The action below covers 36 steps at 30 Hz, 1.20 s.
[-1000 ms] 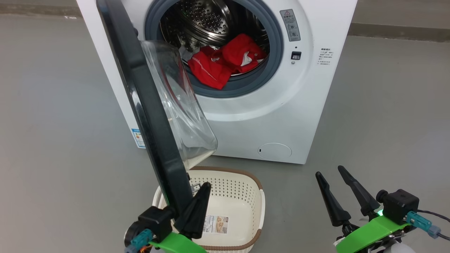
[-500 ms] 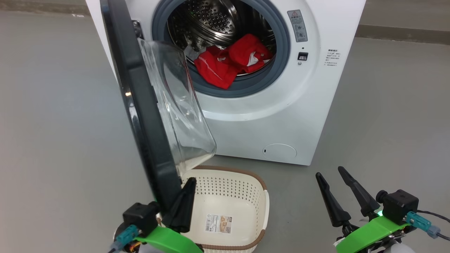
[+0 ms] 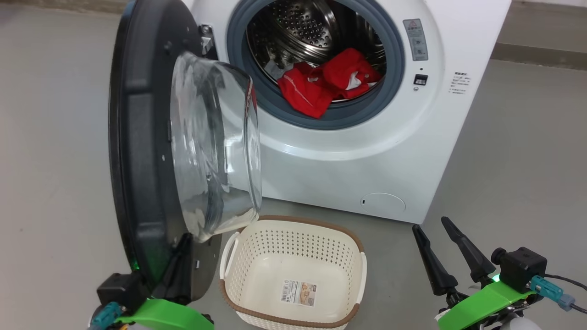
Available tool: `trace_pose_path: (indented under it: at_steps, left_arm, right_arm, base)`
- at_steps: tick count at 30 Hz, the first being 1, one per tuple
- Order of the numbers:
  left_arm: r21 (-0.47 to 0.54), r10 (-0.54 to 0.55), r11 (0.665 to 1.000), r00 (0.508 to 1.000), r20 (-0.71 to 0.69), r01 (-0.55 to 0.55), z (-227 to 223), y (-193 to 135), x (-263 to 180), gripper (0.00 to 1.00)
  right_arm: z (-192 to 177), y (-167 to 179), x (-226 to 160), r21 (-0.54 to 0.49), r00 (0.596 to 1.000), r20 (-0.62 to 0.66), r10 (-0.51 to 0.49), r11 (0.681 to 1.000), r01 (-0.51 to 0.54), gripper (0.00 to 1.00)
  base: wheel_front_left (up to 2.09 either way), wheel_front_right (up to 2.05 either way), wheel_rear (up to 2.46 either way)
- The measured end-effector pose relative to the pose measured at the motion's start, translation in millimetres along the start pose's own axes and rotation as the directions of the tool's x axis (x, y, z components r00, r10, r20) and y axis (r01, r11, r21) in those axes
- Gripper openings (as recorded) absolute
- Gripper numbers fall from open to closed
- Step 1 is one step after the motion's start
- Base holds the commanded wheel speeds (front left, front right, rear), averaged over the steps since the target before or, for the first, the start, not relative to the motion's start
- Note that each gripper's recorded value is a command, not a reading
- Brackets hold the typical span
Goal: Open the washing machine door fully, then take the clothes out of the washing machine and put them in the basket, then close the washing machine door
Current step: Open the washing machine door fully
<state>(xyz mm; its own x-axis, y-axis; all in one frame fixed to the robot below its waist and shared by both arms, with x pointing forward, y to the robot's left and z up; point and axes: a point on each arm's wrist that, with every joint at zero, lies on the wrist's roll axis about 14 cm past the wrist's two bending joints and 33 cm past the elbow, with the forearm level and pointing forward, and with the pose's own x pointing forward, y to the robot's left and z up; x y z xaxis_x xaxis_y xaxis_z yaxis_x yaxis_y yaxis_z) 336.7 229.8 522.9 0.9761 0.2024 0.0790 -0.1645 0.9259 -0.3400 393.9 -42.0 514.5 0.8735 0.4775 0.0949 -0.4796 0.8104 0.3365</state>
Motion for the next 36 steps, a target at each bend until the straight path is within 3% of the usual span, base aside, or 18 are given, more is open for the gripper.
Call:
trace_pose_path:
  at_steps: [15, 36]
  left_arm:
    - [0.103, 0.198, 0.975, 0.98, -0.007, -0.196, 22, 91, -7, 0.0]
    - [0.264, 0.331, 0.914, 0.942, -0.054, -0.306, 42, 172, 20, 0.0]
  right_arm:
    - [-14, 21, 16, 0.02, 0.997, -0.036, 0.066, 0.998, -0.066, 1.0]
    - [-28, 18, 41, 0.053, 0.994, -0.06, 0.088, 0.995, -0.085, 1.0]
  base:
    - [0.0, 0.0, 0.0]
    - [0.0, 0.0, 0.0]
